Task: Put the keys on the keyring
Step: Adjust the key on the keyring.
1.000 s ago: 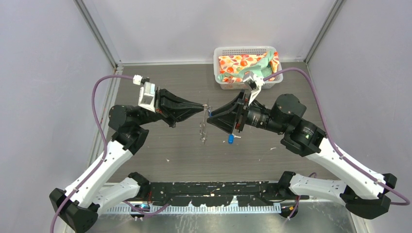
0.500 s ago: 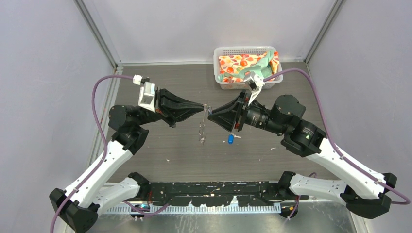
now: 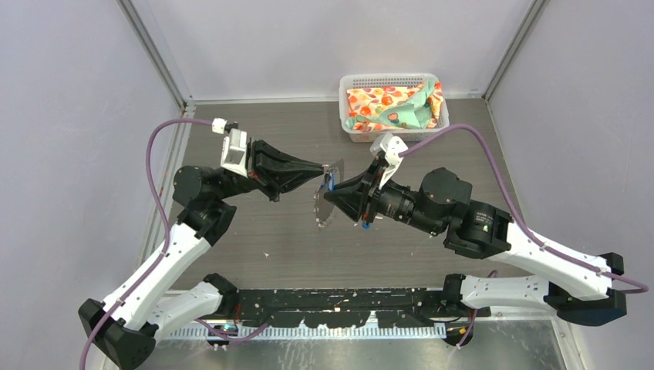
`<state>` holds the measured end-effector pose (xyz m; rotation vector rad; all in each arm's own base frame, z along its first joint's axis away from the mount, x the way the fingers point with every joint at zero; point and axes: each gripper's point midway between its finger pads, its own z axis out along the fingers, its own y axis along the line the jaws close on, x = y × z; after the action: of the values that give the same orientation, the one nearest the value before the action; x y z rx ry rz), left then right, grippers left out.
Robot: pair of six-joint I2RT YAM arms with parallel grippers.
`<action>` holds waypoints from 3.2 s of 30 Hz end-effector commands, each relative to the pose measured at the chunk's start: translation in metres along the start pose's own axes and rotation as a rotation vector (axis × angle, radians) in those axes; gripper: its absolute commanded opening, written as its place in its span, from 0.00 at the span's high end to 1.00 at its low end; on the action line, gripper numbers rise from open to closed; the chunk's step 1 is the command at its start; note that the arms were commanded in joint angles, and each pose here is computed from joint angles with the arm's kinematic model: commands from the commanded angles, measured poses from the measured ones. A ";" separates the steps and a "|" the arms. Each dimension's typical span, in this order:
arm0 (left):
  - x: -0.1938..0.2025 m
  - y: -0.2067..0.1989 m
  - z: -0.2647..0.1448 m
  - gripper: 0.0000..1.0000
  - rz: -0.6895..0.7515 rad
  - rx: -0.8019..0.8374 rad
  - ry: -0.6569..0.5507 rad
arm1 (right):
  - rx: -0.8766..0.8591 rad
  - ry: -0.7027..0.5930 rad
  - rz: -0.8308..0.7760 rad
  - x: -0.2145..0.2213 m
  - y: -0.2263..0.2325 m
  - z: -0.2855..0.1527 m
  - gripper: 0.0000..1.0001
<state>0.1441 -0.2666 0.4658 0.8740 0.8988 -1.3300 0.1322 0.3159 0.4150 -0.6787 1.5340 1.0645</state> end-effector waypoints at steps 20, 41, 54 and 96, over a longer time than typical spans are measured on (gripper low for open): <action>-0.019 -0.004 -0.002 1.00 0.051 -0.023 -0.047 | 0.202 -0.104 -0.113 -0.030 -0.021 -0.006 0.75; -0.016 -0.004 -0.004 1.00 0.039 -0.033 -0.039 | 0.233 -0.137 -0.158 -0.034 -0.017 -0.002 0.98; -0.016 0.004 -0.006 1.00 0.062 -0.055 -0.038 | 0.146 0.014 -0.107 -0.004 -0.002 -0.004 0.99; -0.014 -0.035 -0.010 1.00 0.058 0.127 0.039 | -0.203 0.064 -0.128 -0.055 0.033 -0.014 0.48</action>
<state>0.1259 -0.2639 0.4492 0.9971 0.9176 -1.3606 0.1253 0.3105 0.4588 -0.8938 1.4857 0.9521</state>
